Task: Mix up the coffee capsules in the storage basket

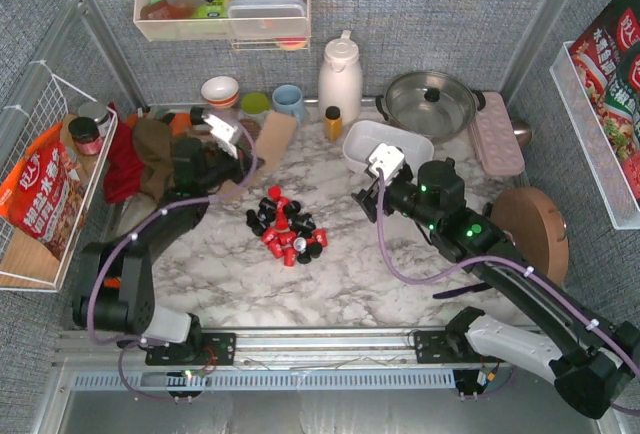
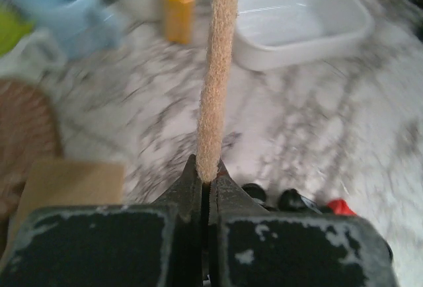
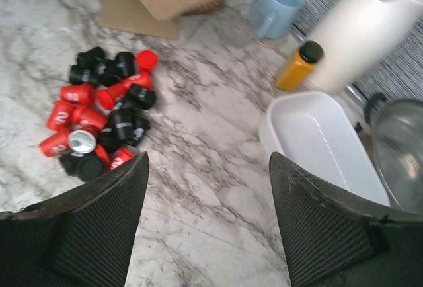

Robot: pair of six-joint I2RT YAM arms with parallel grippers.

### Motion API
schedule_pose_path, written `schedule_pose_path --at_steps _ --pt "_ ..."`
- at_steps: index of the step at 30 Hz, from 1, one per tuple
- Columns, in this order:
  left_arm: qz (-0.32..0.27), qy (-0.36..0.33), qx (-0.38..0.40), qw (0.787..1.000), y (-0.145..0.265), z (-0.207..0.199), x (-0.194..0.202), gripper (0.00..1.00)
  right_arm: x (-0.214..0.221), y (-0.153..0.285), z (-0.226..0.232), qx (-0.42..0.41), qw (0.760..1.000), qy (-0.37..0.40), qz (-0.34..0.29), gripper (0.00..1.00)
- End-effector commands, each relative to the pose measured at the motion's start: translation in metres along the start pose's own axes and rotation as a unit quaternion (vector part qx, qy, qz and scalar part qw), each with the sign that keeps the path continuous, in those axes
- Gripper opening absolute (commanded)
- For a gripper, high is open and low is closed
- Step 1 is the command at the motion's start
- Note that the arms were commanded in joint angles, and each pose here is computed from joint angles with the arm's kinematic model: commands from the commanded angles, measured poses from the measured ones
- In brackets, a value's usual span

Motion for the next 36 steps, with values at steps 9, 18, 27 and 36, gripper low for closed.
schedule_pose_path --at_steps 9,18,27,36 --pt "0.125 0.33 -0.155 0.923 0.004 0.113 0.083 0.03 0.047 0.007 -0.068 0.237 0.967 -0.028 0.095 0.8" --pt "0.142 0.303 -0.252 0.908 0.029 0.142 0.1 0.3 0.099 -0.046 -0.078 0.179 0.973 -0.044 0.142 0.78" --pt "0.094 0.251 -0.295 0.917 0.05 0.144 0.063 0.64 0.151 -0.102 -0.1 0.079 0.964 -0.024 0.254 0.59" --pt "0.017 0.176 -0.341 0.923 0.091 0.13 -0.013 0.99 0.177 -0.123 -0.111 0.006 0.945 0.034 0.326 0.51"
Point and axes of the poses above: each gripper's point midway between its finger pads, its own y axis back along the fingers, its own z axis along the line the jaws close on, x = y × z, the point moved 2 cm from there along y, back along the fingers, and after that the axes turned 2 degrees about -y, right-handed, at the moved point
